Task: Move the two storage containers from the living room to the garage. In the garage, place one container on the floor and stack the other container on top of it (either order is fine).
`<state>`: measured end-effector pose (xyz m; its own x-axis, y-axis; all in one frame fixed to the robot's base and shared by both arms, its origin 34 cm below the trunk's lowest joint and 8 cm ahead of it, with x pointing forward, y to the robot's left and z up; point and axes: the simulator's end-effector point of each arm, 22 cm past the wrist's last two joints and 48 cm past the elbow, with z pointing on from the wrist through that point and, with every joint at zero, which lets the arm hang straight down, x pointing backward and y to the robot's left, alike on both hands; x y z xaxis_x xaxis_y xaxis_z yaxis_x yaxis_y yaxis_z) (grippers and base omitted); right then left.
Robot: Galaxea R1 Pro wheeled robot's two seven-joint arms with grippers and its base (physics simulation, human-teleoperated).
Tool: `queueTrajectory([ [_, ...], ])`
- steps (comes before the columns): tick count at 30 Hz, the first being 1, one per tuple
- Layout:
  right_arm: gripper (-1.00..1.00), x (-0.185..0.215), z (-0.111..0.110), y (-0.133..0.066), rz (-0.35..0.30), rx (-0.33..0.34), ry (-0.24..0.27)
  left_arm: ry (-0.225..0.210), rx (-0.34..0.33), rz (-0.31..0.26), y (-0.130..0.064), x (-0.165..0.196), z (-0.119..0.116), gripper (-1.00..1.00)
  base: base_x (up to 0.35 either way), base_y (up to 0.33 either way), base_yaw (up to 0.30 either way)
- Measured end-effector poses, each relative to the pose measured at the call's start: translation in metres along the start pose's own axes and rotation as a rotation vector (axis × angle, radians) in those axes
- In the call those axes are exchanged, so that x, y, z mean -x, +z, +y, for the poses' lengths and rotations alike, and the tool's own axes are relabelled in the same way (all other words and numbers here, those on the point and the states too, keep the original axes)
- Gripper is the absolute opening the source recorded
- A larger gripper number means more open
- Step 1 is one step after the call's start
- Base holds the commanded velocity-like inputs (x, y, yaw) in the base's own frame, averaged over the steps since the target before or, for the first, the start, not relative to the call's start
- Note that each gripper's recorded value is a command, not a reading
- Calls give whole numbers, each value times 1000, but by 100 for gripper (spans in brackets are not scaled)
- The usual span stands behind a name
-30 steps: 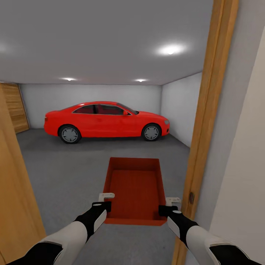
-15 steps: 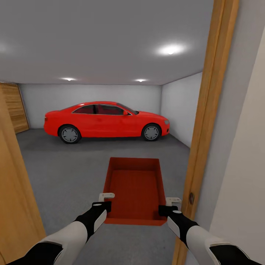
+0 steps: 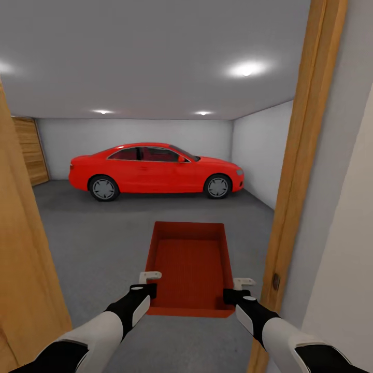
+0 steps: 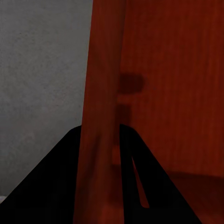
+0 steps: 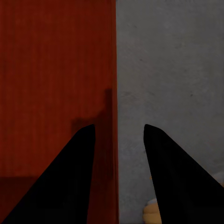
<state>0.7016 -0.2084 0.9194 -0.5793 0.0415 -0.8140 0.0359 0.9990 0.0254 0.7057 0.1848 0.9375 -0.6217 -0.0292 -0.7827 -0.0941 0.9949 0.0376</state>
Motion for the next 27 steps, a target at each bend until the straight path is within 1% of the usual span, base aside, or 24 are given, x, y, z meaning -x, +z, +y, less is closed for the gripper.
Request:
queueTrajectory([
  [12, -100, 0, 1, 0, 0, 0, 0, 0, -2, 0, 0, 0, 1, -100, 0, 0, 18],
  [20, -100, 0, 1, 0, -1, 0, 0, 0, -1, -1, 0, 0, 0, -100, 0, 0, 193],
  [27, -100, 0, 0, 0, 0, 0, 0, 0, -1, 0, 0, 0, 0, -100, 11, 0, 33],
])
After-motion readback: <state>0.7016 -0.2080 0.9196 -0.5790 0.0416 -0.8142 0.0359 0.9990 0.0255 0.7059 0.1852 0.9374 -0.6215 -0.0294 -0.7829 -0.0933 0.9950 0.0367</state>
